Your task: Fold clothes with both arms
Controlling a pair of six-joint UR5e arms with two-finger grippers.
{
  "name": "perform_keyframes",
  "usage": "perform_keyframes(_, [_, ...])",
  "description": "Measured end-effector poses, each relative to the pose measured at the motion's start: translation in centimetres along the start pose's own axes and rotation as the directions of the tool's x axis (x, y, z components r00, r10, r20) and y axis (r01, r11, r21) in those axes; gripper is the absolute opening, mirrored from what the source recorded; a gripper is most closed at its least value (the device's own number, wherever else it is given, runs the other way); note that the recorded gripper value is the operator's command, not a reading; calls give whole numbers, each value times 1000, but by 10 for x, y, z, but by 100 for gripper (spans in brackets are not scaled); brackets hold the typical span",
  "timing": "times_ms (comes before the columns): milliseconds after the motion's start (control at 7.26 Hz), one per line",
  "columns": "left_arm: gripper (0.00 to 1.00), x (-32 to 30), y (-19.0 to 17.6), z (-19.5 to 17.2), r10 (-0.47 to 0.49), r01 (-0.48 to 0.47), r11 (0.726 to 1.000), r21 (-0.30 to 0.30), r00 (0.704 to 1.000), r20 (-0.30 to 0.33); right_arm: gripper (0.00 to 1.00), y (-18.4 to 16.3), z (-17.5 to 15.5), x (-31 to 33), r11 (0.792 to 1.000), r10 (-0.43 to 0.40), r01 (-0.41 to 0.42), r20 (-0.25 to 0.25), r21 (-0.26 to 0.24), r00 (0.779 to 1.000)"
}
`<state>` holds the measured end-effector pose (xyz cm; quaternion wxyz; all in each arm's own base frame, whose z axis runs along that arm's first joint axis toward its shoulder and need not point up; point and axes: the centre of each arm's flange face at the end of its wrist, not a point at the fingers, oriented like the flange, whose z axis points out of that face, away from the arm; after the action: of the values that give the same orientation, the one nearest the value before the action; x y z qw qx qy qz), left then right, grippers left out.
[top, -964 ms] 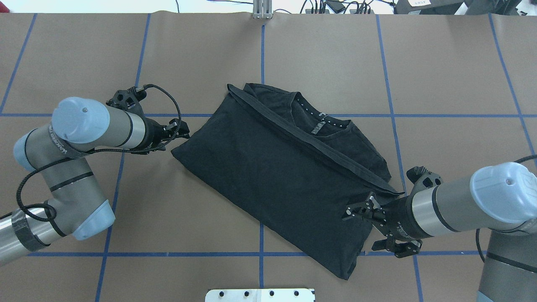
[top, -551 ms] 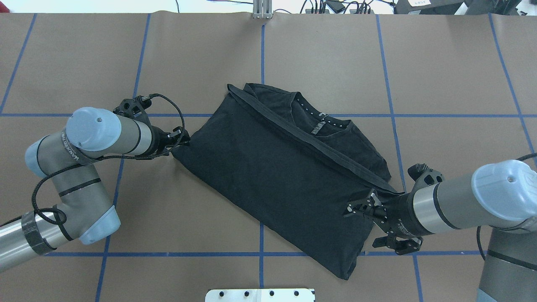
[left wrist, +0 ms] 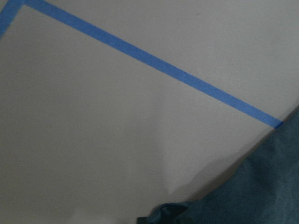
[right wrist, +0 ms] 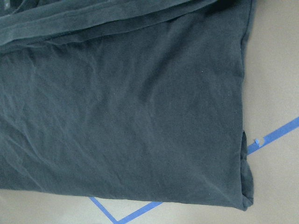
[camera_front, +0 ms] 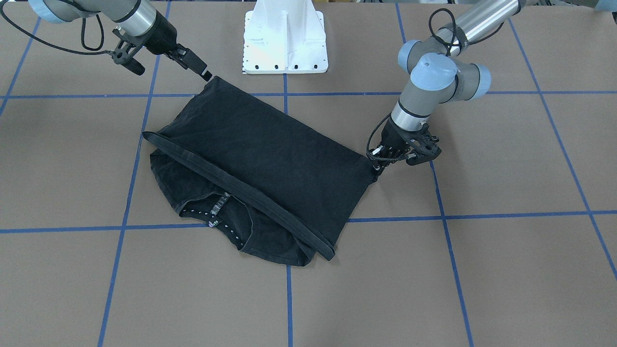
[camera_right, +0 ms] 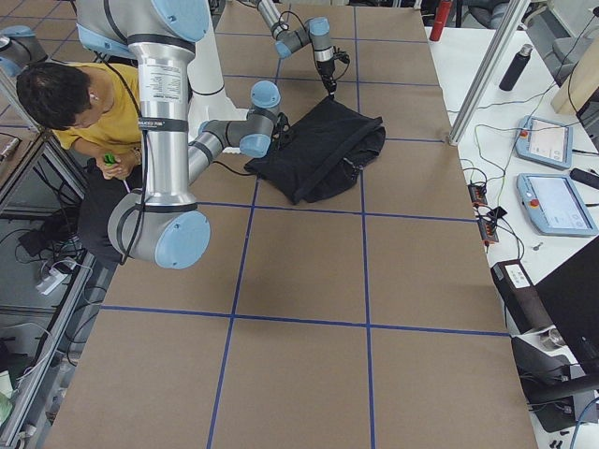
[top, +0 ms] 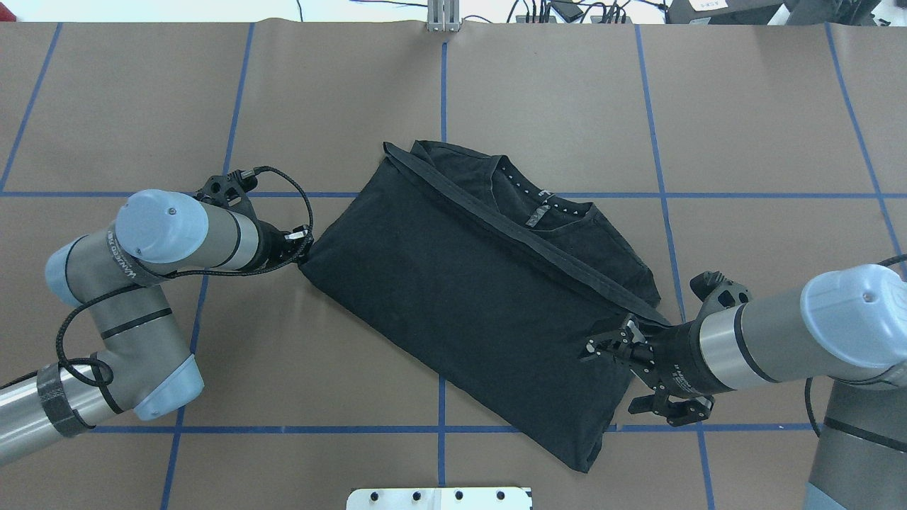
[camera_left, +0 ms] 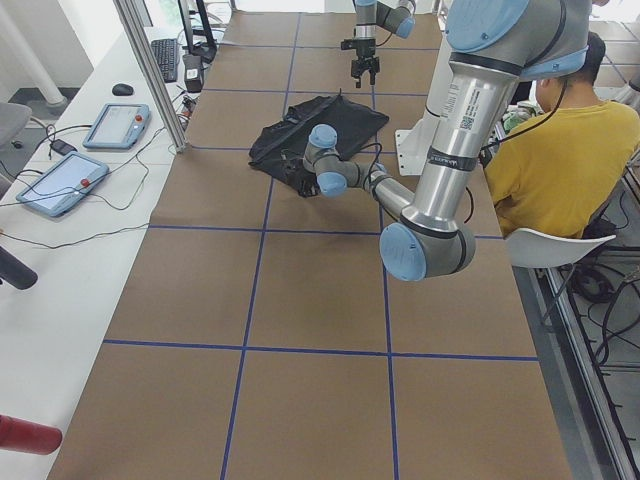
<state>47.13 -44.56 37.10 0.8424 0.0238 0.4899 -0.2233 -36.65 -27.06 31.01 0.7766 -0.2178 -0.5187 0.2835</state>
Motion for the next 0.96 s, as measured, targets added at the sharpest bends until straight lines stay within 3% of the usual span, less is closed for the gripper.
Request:
perform_keyframes(276, [0, 6, -15, -10, 38, -38, 999, 21, 999, -1, 100, -3, -4, -3, 1000, 4, -4, 10, 6, 1000])
perform_keyframes(413, [0, 9, -44, -20, 94, -94, 994, 60, 996, -1, 100, -6, -5, -4, 1000, 7, -7, 14, 13, 1000])
perform_keyframes(689, [0, 45, -128, -17, 157, -159, 975, 152, 987, 25, 100, -13, -7, -6, 999, 11, -13, 29, 40, 1000])
perform_keyframes(964, [0, 127, -213, 4, 160, -164, 962, 218, 986, 36, 100, -21, -10, -9, 996, 14, -18, 55, 84, 998])
